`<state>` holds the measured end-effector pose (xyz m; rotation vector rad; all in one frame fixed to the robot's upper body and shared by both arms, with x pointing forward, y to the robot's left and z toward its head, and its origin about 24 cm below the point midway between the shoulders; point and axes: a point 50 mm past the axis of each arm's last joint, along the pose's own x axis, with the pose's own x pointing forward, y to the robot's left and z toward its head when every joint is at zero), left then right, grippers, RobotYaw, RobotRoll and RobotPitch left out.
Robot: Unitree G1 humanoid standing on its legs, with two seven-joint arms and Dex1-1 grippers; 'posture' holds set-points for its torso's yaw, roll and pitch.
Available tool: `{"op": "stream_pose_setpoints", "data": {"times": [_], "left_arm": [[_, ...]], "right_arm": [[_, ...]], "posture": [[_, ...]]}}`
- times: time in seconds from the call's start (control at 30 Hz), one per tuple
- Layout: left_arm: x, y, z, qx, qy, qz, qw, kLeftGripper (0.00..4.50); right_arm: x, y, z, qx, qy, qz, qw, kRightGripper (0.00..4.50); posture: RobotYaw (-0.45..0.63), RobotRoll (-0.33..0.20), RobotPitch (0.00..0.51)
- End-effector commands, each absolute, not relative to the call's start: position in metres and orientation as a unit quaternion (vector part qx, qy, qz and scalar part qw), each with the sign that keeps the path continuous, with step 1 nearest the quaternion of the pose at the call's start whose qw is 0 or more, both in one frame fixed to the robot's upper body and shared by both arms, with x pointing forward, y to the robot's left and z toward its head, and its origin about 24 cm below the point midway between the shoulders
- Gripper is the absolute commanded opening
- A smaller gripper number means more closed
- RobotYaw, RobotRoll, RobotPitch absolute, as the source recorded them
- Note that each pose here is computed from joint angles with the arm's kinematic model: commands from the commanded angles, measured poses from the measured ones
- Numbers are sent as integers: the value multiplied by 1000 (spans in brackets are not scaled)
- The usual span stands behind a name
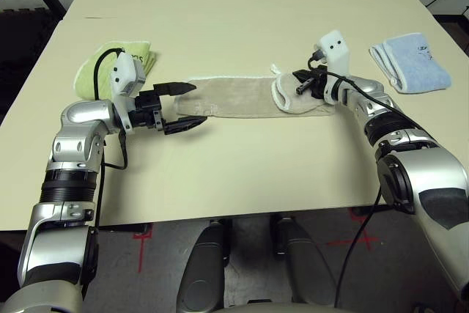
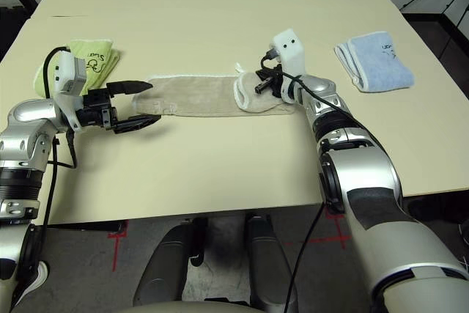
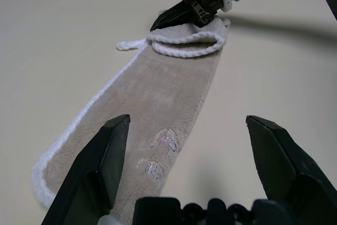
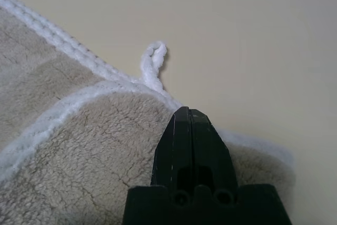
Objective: Fold the towel and set it aside.
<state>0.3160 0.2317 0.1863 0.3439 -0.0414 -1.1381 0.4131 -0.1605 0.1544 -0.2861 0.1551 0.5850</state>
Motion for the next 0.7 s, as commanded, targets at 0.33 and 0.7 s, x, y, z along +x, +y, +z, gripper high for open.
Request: {"op": "stream_pose_setpoints", "data": {"times": [0.33,0.7], "left_arm": [[318,231,188,160,-31,-528,834,4500],[322,234,187,166,-32,-519,838,4500]], "right_arm": [[399,-189,200,-91,-74,396,911,23],[354,-237,197,-209,-80,509,831,23]], "posture": [[36,0,209],[9,0,203]]}}
